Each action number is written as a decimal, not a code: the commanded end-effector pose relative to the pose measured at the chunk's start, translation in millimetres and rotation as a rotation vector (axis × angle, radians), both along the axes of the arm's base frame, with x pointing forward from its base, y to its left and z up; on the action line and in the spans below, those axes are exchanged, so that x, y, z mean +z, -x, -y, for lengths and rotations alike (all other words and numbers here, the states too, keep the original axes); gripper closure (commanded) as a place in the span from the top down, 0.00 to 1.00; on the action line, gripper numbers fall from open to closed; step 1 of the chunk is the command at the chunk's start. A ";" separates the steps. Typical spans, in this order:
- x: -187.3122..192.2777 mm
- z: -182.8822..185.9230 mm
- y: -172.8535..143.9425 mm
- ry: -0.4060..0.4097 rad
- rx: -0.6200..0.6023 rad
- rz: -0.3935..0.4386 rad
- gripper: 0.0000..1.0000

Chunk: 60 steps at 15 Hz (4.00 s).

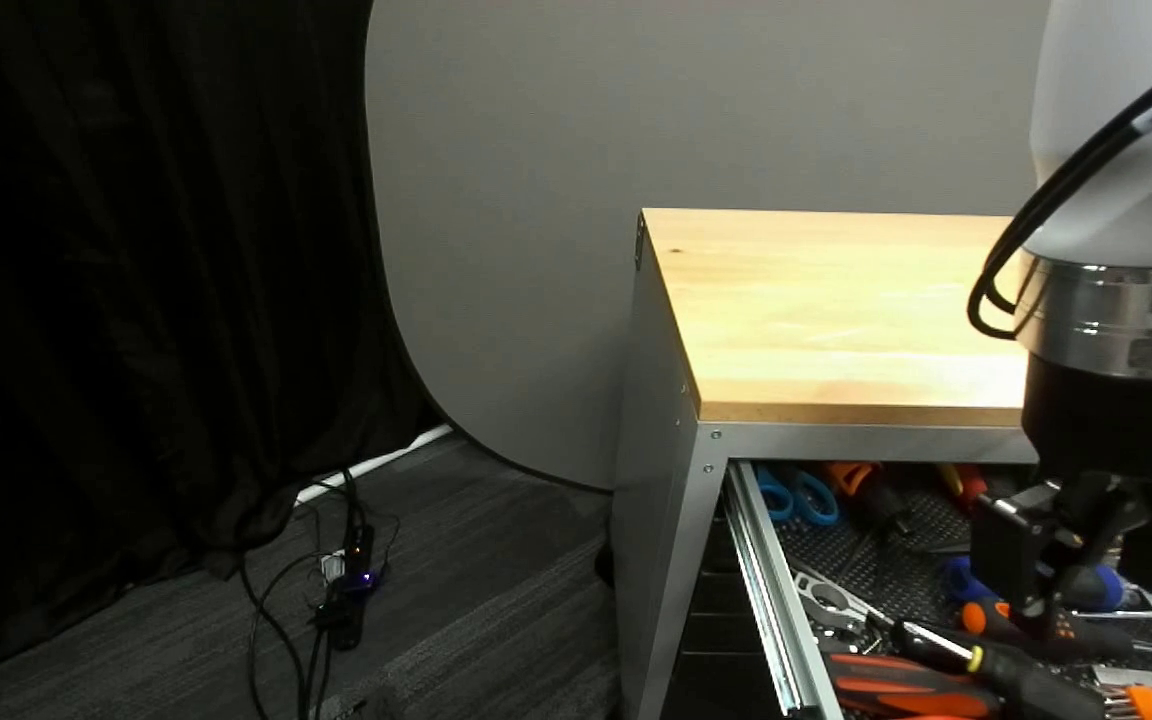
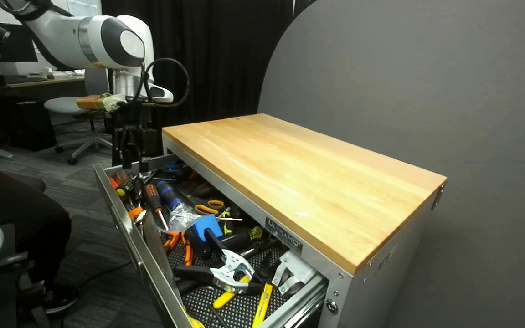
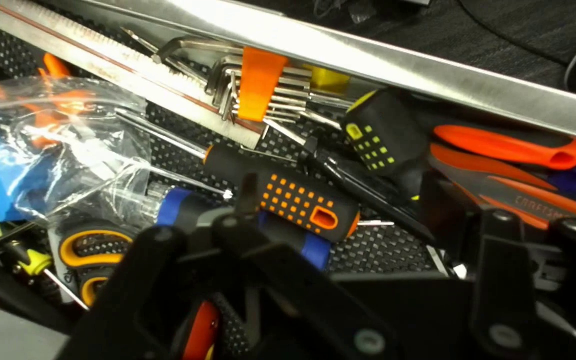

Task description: Put the screwdriver in the first top drawer then close the drawer

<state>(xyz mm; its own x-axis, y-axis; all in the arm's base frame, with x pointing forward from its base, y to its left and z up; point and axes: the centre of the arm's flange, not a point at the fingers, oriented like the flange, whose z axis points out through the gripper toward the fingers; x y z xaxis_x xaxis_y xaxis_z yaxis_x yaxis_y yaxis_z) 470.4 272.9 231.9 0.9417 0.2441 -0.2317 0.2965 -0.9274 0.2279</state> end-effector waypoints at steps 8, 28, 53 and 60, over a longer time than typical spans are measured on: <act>-7.2 73.5 50.3 -0.081 0.131 -0.466 1.00; -66.0 3.3 53.6 0.036 -0.233 0.063 0.04; -83.4 -99.9 -51.8 -0.005 0.122 0.522 0.04; -77.3 -98.2 -46.4 0.030 0.155 0.638 0.05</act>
<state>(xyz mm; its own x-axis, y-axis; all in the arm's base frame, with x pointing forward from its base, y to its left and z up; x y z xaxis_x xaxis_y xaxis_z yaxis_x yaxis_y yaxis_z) 506.3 372.5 142.6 0.8802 0.3773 0.2879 0.2406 -0.8776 0.4147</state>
